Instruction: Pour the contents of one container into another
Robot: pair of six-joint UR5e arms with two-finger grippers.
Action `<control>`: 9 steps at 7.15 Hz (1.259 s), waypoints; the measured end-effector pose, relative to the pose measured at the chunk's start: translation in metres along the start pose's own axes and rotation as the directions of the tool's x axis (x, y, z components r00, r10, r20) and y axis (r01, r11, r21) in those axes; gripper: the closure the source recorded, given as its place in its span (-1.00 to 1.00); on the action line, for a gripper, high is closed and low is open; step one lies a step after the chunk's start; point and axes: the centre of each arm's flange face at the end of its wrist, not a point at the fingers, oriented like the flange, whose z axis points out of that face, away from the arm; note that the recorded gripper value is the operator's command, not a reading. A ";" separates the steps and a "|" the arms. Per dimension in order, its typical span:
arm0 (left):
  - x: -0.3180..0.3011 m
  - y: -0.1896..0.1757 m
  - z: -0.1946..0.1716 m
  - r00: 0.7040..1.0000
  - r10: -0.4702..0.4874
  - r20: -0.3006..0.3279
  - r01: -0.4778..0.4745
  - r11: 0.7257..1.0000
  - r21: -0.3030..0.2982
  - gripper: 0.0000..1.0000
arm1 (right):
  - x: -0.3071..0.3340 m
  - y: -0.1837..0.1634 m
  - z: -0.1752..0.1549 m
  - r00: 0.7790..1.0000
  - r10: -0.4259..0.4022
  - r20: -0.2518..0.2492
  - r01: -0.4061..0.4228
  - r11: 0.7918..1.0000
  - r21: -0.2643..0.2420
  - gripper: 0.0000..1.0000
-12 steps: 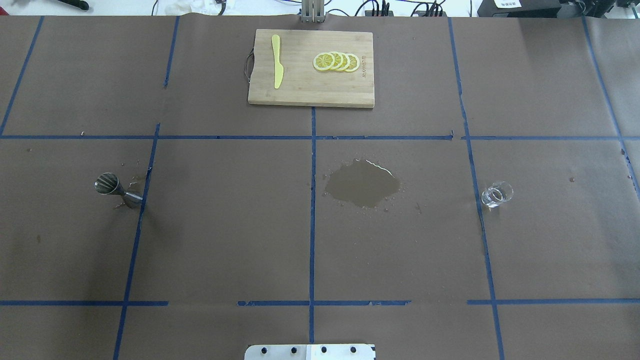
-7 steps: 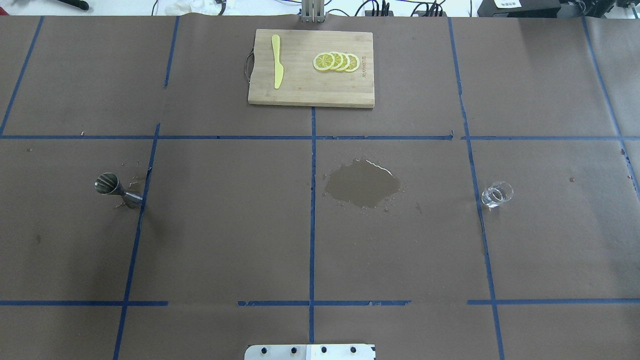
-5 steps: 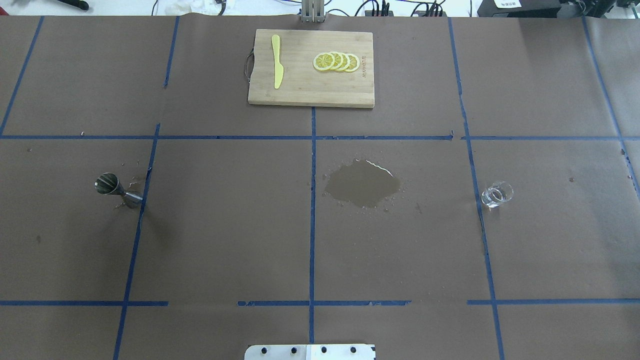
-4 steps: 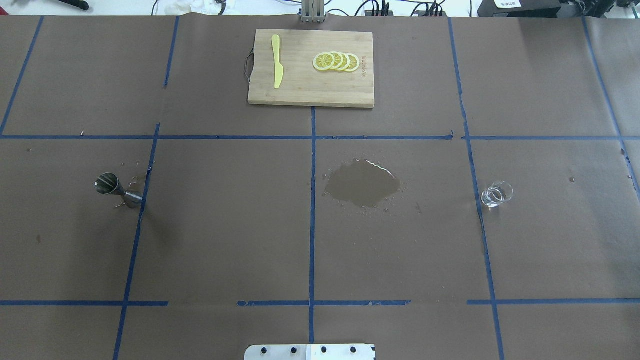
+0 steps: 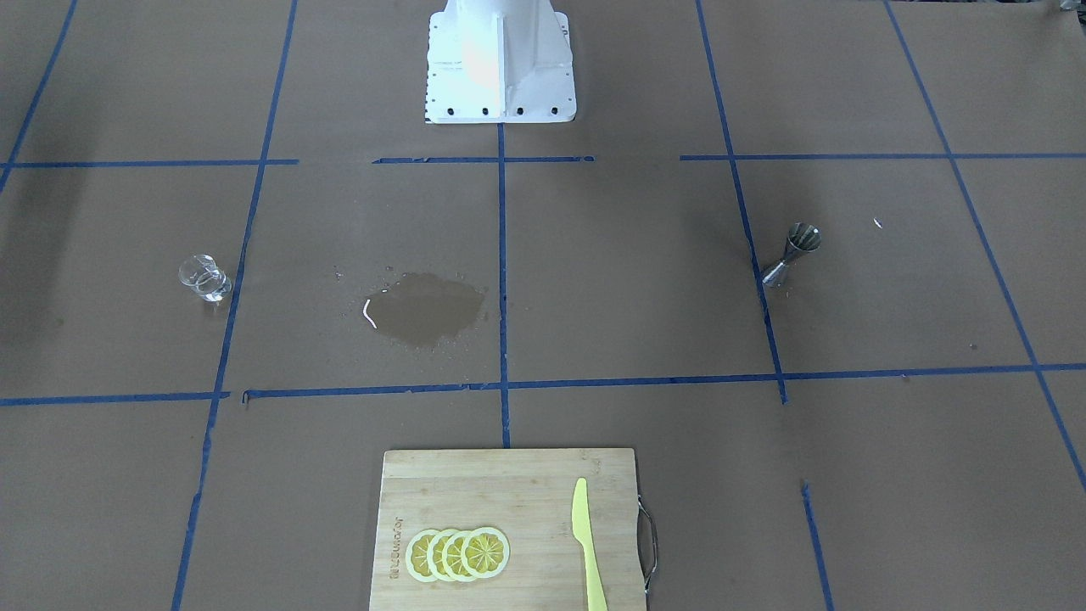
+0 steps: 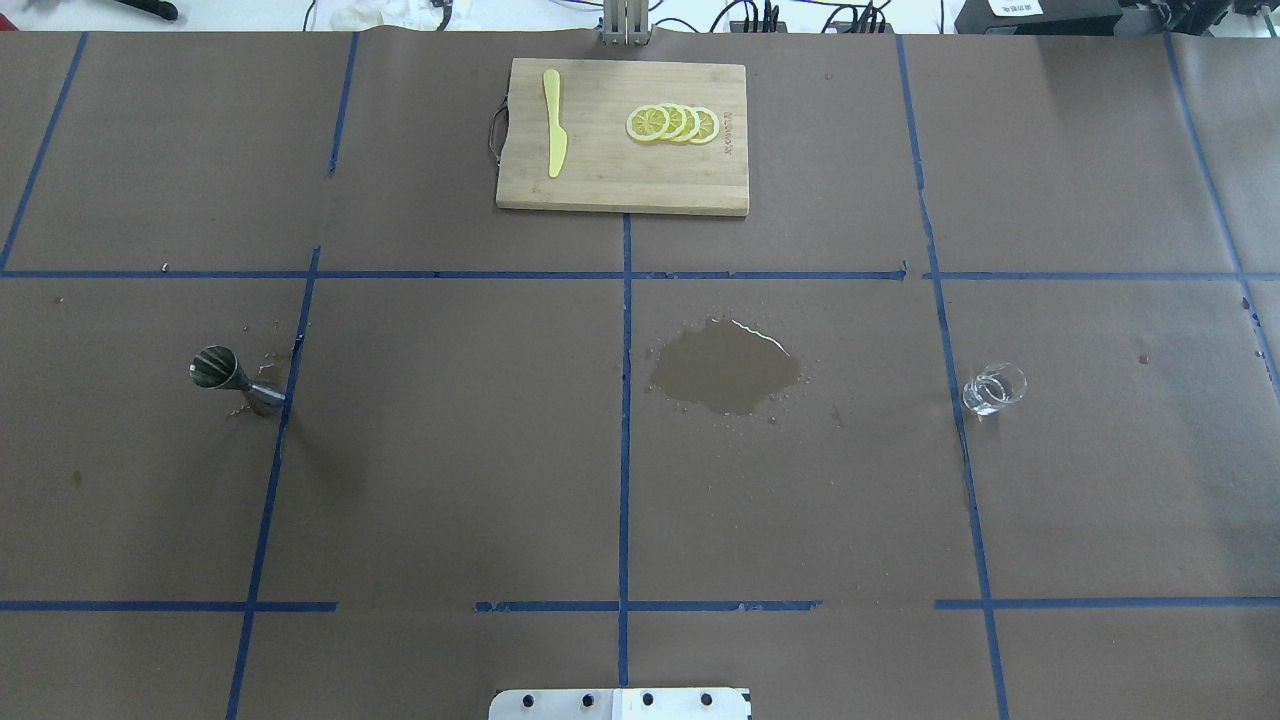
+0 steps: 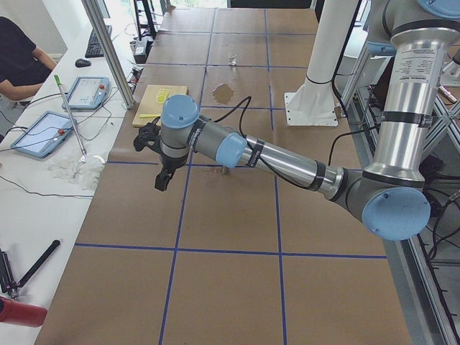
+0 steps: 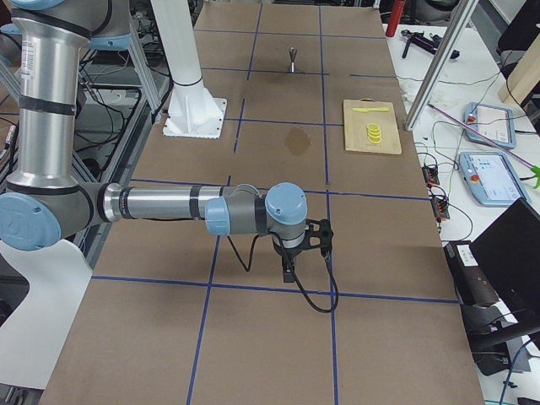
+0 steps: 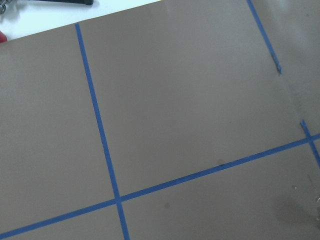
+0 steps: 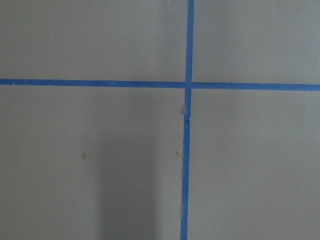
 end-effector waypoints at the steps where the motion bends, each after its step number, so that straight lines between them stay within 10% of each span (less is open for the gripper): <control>1: 0.018 -0.007 -0.004 0.999 0.042 -0.012 -0.041 0.999 0.026 -1.00 | -0.002 0.000 -0.001 1.000 -0.002 0.006 0.002 1.000 0.002 -1.00; 6: 0.095 -0.052 0.018 0.988 -0.132 -0.077 0.133 0.991 0.012 -1.00 | -0.019 -0.005 -0.004 0.999 -0.041 0.014 0.041 0.999 0.009 -1.00; 9: 0.214 -0.009 0.024 0.958 -0.284 -0.046 0.286 0.957 0.039 -1.00 | -0.022 -0.004 -0.007 0.999 -0.049 0.010 0.049 0.999 0.017 -1.00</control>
